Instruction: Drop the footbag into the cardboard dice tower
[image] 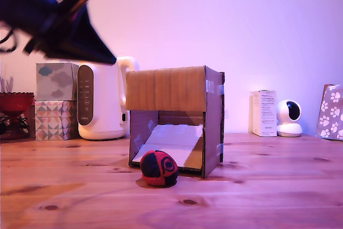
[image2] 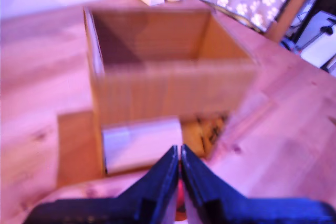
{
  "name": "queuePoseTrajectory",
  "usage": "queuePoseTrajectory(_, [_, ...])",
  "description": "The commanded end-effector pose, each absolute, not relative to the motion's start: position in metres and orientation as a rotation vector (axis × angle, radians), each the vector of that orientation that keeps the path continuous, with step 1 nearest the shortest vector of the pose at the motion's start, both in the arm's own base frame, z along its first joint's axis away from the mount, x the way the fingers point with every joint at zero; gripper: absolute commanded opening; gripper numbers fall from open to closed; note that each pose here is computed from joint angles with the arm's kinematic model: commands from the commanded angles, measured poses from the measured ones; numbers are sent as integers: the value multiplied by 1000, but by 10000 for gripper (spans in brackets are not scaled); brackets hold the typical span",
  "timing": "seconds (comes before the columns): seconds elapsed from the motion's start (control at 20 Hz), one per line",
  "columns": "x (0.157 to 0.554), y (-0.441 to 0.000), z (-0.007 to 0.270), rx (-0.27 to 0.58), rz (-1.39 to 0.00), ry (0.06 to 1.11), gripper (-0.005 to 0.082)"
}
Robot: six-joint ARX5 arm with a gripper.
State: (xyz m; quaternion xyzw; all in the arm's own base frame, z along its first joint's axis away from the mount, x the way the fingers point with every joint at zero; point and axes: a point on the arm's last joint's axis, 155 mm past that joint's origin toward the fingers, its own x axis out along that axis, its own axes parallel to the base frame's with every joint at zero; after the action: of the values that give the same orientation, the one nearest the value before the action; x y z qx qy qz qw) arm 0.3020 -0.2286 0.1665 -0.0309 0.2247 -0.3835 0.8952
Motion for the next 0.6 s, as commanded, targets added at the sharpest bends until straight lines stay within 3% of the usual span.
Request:
queuePoseTrajectory(0.0, [293,-228,150,-91,-808,493,-24])
queuePoseTrajectory(0.25, [272,-230,108,-91,-836,586,-24])
queuePoseTrajectory(0.55, [266,-253,93,-73,-895,595,-24])
